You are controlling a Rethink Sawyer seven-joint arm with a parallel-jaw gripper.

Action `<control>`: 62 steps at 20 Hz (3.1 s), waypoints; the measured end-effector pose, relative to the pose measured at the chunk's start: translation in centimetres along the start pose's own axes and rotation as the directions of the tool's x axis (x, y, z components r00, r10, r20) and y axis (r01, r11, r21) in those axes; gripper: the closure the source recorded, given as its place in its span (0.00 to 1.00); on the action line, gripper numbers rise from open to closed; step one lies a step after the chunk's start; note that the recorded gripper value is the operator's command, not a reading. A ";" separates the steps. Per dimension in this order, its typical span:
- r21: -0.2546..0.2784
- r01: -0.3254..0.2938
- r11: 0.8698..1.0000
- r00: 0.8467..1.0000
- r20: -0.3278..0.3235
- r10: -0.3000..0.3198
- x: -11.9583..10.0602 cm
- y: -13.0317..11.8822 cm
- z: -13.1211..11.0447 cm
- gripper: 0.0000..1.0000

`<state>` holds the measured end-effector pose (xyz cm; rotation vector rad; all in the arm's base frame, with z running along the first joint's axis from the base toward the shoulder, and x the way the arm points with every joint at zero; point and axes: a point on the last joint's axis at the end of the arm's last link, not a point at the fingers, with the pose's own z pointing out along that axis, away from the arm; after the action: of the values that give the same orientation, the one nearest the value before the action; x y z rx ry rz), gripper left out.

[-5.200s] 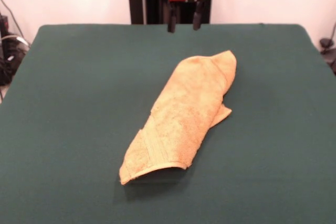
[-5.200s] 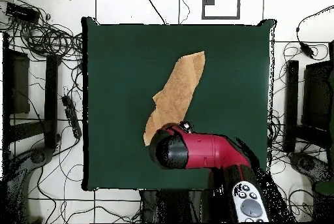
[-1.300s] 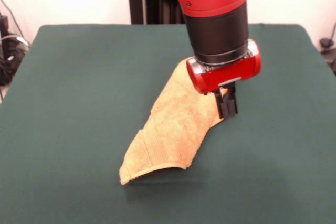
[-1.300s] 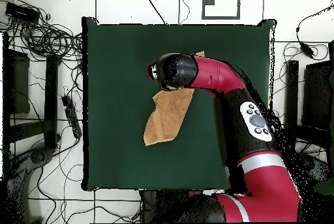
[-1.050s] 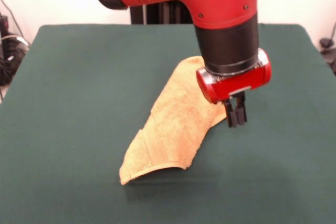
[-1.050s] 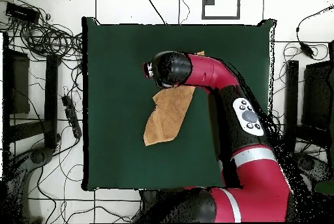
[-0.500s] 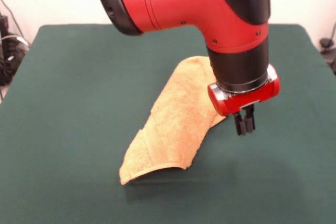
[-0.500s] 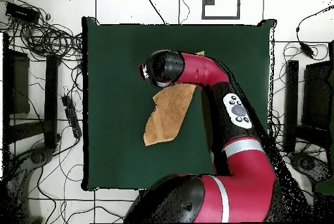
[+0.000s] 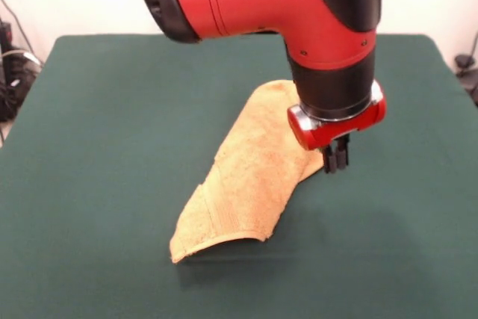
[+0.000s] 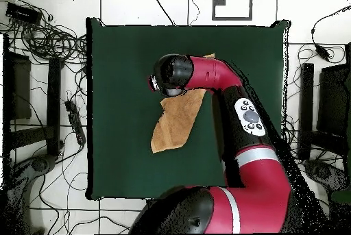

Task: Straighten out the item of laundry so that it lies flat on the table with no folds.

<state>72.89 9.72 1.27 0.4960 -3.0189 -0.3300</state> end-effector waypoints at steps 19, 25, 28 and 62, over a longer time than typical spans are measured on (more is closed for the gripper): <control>0.062 0.012 0.998 1.000 -0.028 -0.010 1.5 -1.9 -0.2 1.00; 0.058 0.012 0.998 0.999 -0.039 -0.010 1.9 -1.9 0.5 1.00; 0.058 0.011 0.998 0.999 -0.039 -0.008 1.9 -2.1 0.5 1.00; -0.042 -0.054 0.998 0.995 -0.089 0.050 4.9 -3.4 4.2 1.00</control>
<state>68.92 5.83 -3.48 0.4161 -2.9270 -0.3611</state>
